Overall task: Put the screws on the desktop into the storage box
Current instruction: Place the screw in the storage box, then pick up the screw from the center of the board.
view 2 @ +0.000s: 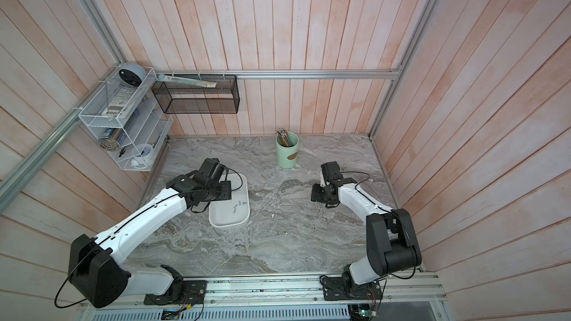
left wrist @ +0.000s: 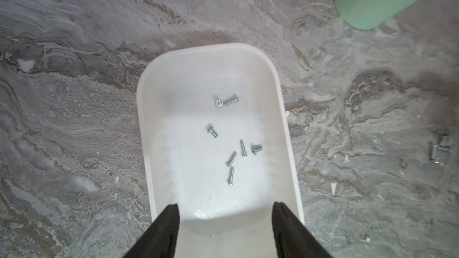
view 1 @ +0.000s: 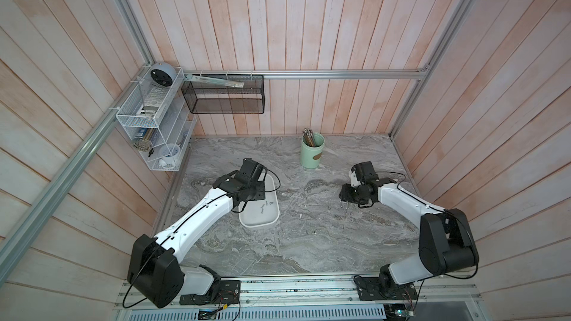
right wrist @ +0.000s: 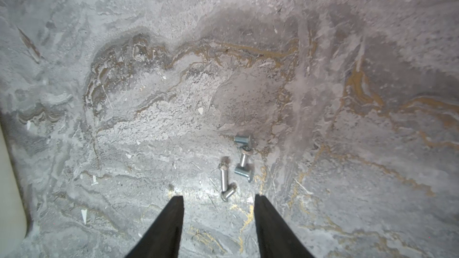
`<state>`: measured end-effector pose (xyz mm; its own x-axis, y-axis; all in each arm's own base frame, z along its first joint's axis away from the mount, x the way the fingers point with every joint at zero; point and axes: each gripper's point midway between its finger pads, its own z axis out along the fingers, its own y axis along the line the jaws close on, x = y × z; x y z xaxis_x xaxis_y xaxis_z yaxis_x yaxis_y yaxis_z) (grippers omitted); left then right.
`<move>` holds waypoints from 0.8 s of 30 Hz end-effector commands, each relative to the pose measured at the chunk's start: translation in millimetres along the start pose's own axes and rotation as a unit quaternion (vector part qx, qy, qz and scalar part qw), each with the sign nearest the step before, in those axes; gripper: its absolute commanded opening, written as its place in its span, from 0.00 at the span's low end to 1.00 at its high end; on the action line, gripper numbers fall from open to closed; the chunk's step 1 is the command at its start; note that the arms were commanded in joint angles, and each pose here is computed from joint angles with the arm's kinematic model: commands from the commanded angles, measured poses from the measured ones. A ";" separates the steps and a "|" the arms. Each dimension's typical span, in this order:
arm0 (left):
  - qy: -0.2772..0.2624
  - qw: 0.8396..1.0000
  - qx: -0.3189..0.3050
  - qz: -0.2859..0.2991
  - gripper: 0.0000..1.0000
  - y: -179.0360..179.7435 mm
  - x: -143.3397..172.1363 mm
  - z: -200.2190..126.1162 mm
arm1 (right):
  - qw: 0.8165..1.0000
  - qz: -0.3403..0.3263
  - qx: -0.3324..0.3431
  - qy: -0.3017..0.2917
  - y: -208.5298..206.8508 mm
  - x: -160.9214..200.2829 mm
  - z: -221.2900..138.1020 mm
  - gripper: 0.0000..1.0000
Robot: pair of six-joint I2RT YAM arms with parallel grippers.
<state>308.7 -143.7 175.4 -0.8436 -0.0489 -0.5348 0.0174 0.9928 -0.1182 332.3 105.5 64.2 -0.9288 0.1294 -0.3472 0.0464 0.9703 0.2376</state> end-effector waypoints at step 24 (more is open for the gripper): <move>0.002 0.999 -0.028 0.021 0.65 31.5 26.0 -33.9 | 0.992 -0.027 0.092 0.080 -1.5 13.0 32.7 0.29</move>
<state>271.8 -117.6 188.6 -0.8452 -0.0151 -0.5342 0.0301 0.9967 -0.0759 332.3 116.7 28.9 -0.9754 0.0432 -0.2161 0.0259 0.9963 0.0821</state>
